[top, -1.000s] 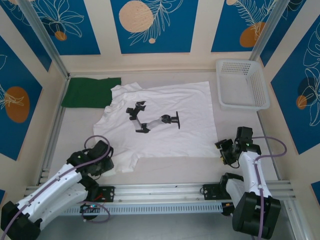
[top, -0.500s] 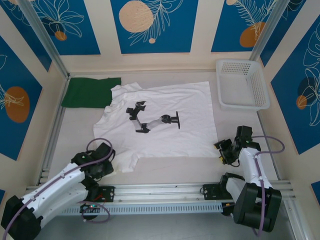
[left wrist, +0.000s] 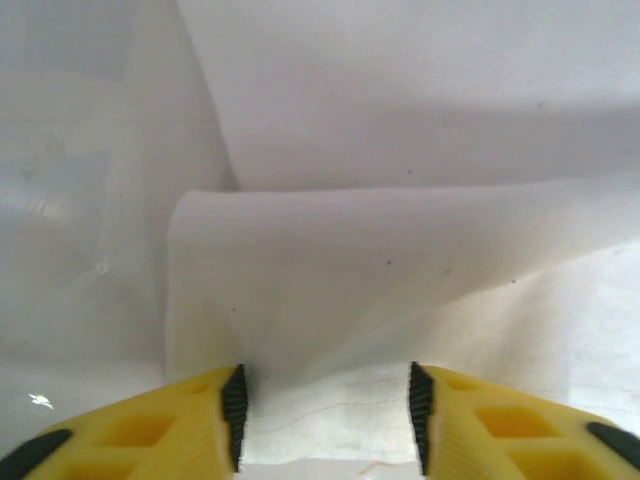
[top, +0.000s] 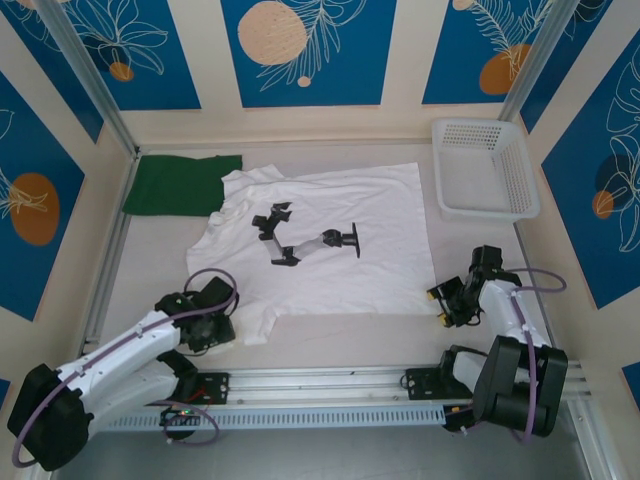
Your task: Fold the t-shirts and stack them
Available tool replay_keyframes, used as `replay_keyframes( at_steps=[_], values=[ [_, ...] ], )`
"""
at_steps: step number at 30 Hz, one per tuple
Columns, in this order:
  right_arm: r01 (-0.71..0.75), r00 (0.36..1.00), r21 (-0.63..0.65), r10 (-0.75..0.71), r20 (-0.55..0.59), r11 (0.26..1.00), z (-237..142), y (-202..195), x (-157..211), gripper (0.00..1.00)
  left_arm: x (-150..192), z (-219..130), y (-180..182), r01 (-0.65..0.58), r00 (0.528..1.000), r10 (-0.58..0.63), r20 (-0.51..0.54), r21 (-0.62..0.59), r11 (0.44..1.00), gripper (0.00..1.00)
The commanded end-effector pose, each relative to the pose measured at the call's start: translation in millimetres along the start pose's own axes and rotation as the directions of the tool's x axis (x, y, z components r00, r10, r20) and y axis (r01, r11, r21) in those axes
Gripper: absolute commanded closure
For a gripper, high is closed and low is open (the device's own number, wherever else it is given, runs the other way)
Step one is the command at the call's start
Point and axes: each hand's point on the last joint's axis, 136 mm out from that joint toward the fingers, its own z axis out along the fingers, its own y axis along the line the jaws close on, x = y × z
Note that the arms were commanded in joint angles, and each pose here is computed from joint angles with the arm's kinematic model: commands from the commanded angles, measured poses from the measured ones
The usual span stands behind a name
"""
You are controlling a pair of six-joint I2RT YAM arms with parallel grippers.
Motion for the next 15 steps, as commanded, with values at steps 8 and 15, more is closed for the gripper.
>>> replay_keyframes(
  at_steps=[8,15],
  values=[
    [-0.022,1.000,0.123,0.022,0.007,0.992,-5.9,-10.7,-2.0,0.52,-14.4,-26.5,-18.5,-0.058,0.997,0.056,0.051,0.049,0.997,0.44],
    [-0.059,0.995,0.144,0.069,-0.065,0.988,17.5,-13.2,-1.8,0.56,-20.7,-43.3,-22.7,-0.042,0.996,0.037,0.078,0.071,0.997,0.45]
  ],
)
